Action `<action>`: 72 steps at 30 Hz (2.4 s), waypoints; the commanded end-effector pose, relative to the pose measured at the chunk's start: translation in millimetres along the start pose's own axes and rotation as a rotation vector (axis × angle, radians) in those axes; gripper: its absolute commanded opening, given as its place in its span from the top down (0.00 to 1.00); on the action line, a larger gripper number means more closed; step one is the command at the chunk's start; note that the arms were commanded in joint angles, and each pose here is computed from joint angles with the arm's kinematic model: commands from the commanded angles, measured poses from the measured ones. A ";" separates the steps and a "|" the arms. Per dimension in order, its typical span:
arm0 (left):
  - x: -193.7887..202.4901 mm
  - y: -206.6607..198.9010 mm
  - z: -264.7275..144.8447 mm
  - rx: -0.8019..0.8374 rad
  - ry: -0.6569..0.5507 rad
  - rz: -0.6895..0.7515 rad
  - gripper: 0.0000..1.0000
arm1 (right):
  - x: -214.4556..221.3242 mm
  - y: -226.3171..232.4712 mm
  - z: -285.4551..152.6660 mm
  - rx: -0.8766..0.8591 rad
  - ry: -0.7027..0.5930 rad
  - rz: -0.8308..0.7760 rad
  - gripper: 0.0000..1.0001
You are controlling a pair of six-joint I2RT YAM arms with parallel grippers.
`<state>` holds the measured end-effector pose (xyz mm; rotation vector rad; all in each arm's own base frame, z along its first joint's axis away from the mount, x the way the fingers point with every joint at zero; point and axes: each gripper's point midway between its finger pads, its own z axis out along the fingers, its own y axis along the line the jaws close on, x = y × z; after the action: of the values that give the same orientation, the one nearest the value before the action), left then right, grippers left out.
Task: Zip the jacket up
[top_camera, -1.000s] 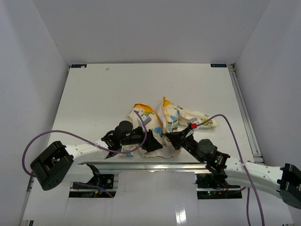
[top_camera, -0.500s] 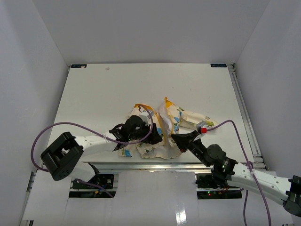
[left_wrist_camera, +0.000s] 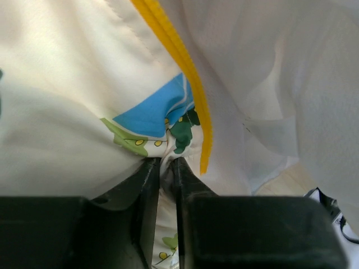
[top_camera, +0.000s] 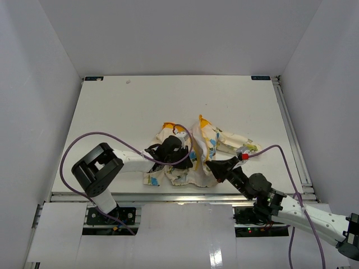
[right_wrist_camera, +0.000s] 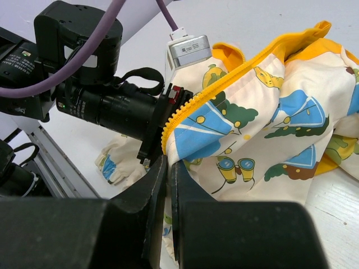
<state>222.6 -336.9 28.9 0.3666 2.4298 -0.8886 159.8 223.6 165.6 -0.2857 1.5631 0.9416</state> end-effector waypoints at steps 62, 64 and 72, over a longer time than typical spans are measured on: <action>-33.3 -103.2 -190.1 0.749 -0.801 0.538 1.00 | 19.5 52.0 -9.5 -0.363 0.027 -0.132 0.92; -30.7 -103.0 -194.3 0.768 -0.824 0.545 1.00 | 19.9 55.0 -10.6 -0.381 0.032 -0.135 0.92; -29.1 -110.5 -203.4 0.828 -0.854 0.580 1.00 | 23.4 66.5 -17.4 -0.457 0.052 -0.138 0.92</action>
<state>135.9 -293.8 180.4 0.7321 1.3092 -1.3349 109.5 262.0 183.3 -0.6763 1.3774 1.1472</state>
